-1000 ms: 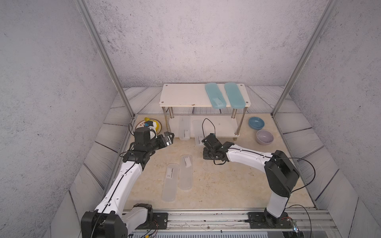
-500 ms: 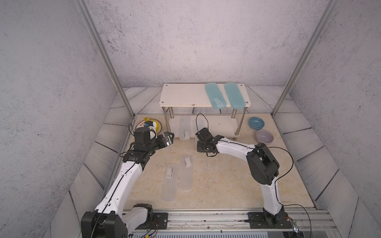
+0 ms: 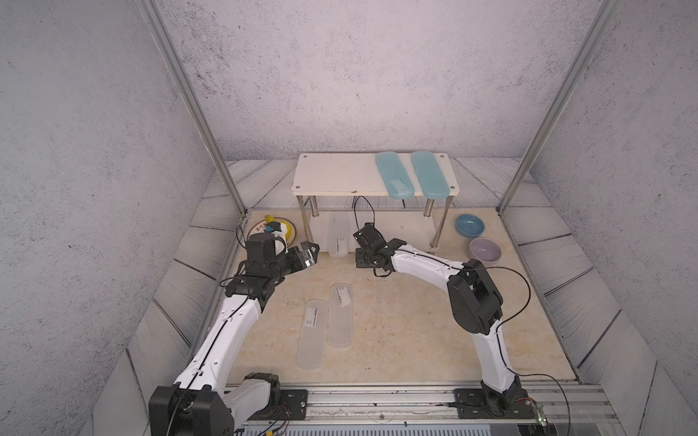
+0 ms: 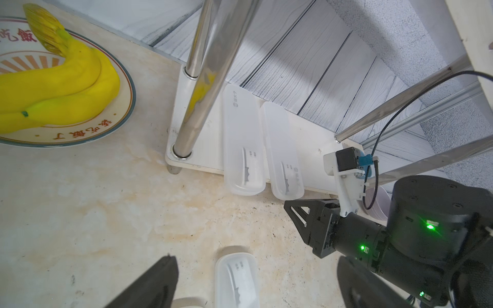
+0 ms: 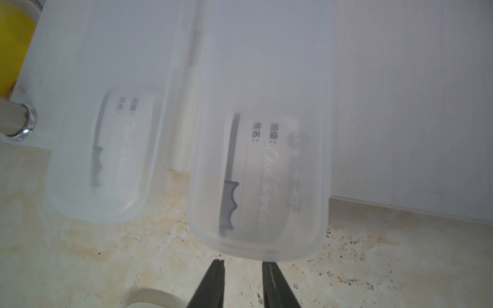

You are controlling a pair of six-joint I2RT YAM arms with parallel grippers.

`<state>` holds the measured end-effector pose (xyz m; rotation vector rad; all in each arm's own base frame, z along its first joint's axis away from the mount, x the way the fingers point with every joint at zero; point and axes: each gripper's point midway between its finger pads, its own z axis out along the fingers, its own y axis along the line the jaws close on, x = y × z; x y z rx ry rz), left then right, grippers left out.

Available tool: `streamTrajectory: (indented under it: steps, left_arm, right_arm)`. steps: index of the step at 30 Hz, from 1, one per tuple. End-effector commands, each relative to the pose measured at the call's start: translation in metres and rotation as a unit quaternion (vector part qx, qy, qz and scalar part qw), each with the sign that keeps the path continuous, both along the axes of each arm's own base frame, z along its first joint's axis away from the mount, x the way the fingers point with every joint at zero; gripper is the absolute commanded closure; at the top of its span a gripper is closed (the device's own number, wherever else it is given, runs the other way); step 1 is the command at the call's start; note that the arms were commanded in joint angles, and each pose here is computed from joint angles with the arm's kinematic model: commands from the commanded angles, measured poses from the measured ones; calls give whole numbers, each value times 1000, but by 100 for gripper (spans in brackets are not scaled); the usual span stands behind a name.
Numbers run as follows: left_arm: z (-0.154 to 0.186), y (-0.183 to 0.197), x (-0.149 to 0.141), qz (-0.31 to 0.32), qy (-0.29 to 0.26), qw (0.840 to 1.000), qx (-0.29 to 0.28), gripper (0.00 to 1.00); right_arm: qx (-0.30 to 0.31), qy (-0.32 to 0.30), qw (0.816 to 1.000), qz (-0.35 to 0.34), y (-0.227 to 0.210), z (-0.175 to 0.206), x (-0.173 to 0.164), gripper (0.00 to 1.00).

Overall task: Place the pencil cases on the shelf according to color
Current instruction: Place the pencil case on the shelf, then pick up the pencil case from the center of the board.

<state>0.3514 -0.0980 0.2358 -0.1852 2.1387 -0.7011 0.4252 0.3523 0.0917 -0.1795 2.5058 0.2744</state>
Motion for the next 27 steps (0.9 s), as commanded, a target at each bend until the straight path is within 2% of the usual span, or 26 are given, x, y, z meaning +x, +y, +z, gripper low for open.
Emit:
streamTrajectory:
  steps: [1,6,10,13,20,23,27]
  left_arm:
    - [-2,-2,3,-7,-1,1000,-1,1]
    - [-3,-2,4,-7,1,1000,1,1]
    - [-6,-2,4,-6,6,1000,2,1]
    - [-14,-2,4,-4,18,1000,0,1]
    - [-51,-1,5,17,67,997,-21,1]
    - [-65,4,6,32,94,995,-10,1]
    - [-68,7,7,37,105,994,2,1]
  right_arm:
    - [-15,19,1000,3,-7,-6,-5,69]
    - [-12,38,999,7,-12,1,-28,60]
    - [-17,37,999,10,-25,10,-50,38]
    - [-16,39,999,12,-38,17,-68,25]
    - [-17,67,997,32,-41,4,-132,16]
    - [-5,87,995,40,-30,-2,-159,14]
    - [21,112,991,73,-3,-7,-191,9]
